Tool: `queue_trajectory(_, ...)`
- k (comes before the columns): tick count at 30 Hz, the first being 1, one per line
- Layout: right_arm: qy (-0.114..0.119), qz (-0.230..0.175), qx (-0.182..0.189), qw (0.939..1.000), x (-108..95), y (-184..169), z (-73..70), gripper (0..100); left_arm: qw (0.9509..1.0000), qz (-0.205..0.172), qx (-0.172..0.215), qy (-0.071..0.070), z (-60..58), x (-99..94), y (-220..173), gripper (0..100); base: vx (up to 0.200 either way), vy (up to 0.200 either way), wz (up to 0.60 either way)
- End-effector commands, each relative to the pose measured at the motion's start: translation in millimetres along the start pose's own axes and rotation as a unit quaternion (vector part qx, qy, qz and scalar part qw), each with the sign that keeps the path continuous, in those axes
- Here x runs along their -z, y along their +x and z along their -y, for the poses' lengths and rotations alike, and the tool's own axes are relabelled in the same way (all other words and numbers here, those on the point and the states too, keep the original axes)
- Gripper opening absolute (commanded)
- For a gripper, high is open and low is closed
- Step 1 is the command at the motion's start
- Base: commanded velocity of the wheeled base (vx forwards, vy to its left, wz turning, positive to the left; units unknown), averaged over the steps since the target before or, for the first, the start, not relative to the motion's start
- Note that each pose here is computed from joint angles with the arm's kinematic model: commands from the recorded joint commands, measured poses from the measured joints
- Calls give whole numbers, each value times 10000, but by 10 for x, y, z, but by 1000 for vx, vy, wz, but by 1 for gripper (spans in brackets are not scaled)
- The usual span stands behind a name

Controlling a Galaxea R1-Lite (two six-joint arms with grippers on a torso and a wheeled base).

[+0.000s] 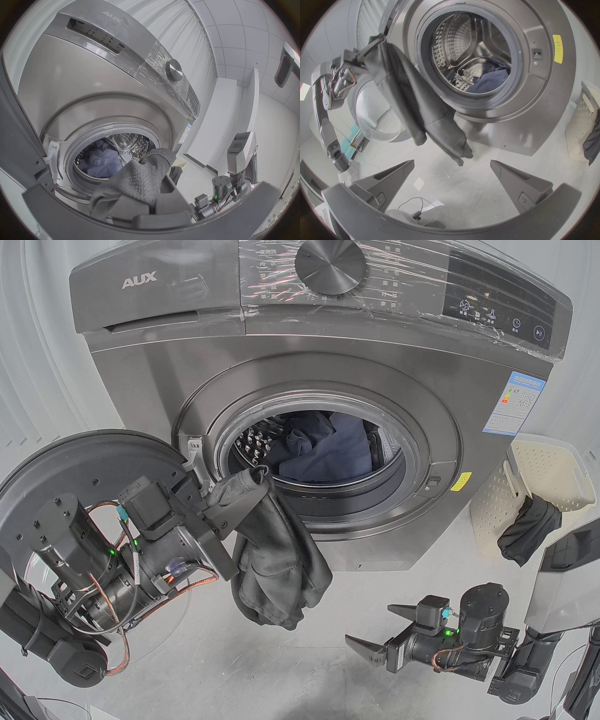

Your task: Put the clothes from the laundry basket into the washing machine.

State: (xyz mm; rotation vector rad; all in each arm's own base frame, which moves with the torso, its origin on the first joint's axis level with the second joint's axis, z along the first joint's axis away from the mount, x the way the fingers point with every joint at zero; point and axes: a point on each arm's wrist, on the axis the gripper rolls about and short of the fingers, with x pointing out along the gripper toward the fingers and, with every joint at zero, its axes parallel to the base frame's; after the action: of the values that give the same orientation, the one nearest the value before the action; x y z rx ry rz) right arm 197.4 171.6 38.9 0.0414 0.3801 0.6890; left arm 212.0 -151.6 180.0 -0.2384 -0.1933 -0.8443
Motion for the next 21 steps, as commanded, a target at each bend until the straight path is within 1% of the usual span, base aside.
queue_trajectory(1, -55, -182, -114, 9998, 87, 30, -66, 100, 10000, 26, 3, 7, 0, -11, 4, 0, 0, 0, 0)
queue_trajectory(4, -71, 91, -244, 9996, -14, 108, -129, 100, 10000, 23, 18, 5, 6, -12, 1, 0, 0, 0, 0)
queue_trajectory(7, -83, 371, -293, 9988, -121, 195, -152, 100, 10000, 4, 37, 10, 7, -6, -4, 0, 0, 0, 0)
queue_trajectory(9, -105, 610, -310, 9976, -216, 273, -158, 100, 10000, -11, 34, 16, 3, -1, -10, 0, 0, 0, 0)
queue_trajectory(10, -112, 655, -317, 9973, -233, 291, -161, 100, 10000, -11, 34, 16, 3, -1, -10, 0, 0, 0, 0)
queue_trajectory(11, -124, 828, -307, 9960, -304, 348, -152, 100, 10000, 2, 45, 19, 7, -11, -18, 0, 0, 0, 0)
queue_trajectory(13, -130, 993, -295, 9945, -375, 392, -142, 100, 10000, 9, 46, 21, 9, -16, -19, 0, 0, 0, 0)
queue_trajectory(16, -136, 1114, -166, 9935, -434, 414, -59, 100, 10000, 1, 52, 27, 9, -11, -24, 0, 0, 0, 0)
queue_trajectory(20, -133, 1172, 11, 9930, -471, 395, 60, 100, 10000, -1, 60, 27, 11, -13, -29, 0, 0, 0, 0)
queue_trajectory(21, -133, 1243, 70, 9921, -513, 371, 110, 100, 10000, -16, 57, 24, 10, -6, -30, 0, 0, 0, 0)
